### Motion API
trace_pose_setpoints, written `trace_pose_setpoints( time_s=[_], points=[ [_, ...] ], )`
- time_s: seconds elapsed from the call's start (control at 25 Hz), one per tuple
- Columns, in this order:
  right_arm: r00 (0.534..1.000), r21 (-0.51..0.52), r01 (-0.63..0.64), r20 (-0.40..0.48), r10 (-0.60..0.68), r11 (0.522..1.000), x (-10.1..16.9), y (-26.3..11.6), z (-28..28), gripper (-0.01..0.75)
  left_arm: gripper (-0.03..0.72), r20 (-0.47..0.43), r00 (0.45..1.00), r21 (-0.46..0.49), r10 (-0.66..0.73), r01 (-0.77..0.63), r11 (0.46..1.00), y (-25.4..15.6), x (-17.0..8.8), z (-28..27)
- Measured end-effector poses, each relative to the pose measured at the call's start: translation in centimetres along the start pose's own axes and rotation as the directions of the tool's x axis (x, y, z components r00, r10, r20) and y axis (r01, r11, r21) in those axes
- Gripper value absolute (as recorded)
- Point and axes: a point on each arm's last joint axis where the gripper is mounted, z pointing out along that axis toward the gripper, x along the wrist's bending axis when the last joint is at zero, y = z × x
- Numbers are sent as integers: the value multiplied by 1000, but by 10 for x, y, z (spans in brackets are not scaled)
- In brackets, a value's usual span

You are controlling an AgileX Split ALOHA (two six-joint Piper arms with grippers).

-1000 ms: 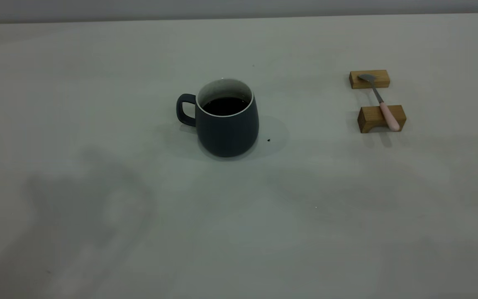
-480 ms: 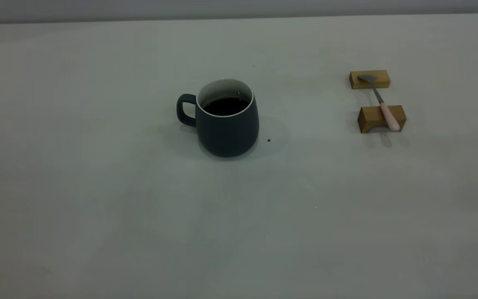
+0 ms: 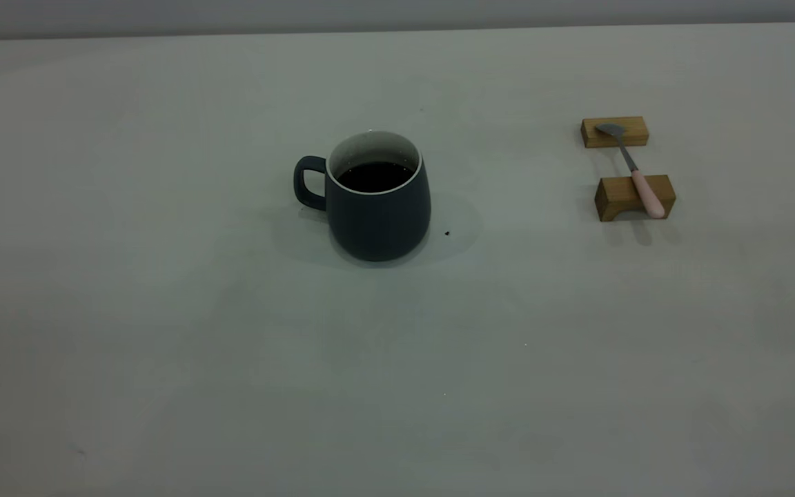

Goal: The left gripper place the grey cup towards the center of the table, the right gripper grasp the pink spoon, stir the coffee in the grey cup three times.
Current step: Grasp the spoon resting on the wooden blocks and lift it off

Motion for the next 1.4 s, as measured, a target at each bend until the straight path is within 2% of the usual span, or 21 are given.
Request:
trace_pose_setpoints(
  time_s=[0.32,1.4],
  points=[
    [1000,0,0,0,0,1000,0,0,0,237,388,35,998,70,46,-48,996,-13,-12,21],
    [1000,0,0,0,0,1000,0,0,0,237,388,14,998,61,66,-66,996,-16,-10,21]
  ],
)
